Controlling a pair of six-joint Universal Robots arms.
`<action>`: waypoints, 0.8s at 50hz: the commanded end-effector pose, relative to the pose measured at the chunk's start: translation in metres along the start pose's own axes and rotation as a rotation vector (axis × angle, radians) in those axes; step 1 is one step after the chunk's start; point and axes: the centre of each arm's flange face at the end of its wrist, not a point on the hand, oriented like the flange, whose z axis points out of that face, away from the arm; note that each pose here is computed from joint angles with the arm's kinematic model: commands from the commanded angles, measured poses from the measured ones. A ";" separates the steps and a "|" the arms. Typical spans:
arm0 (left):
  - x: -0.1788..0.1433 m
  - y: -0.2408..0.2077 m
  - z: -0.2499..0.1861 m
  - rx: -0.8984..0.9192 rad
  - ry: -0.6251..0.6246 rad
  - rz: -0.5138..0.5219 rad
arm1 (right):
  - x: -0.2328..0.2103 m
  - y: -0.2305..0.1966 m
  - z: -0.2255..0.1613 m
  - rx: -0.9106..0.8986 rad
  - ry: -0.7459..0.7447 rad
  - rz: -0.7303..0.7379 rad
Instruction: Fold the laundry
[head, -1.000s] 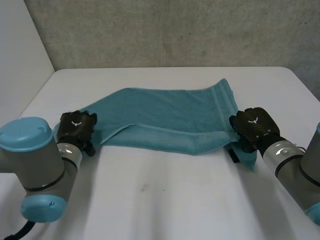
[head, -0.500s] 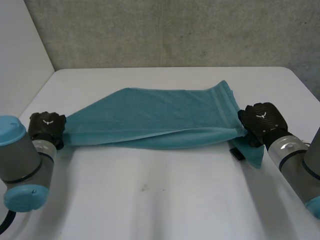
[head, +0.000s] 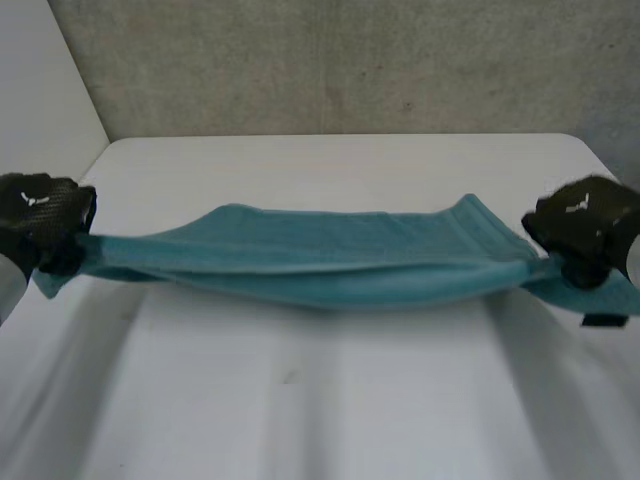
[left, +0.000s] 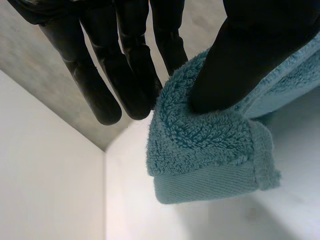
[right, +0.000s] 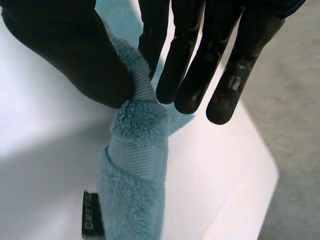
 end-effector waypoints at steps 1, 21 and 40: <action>0.017 0.037 0.009 -0.182 0.122 0.028 | -0.026 0.027 0.021 -0.118 -0.145 -0.126; -0.035 -0.125 0.117 0.514 -0.233 0.127 | 0.124 -0.128 0.059 0.591 0.754 -0.018; -0.021 -0.046 0.107 0.483 -0.161 -0.047 | 0.038 -0.049 0.050 0.499 0.550 -0.020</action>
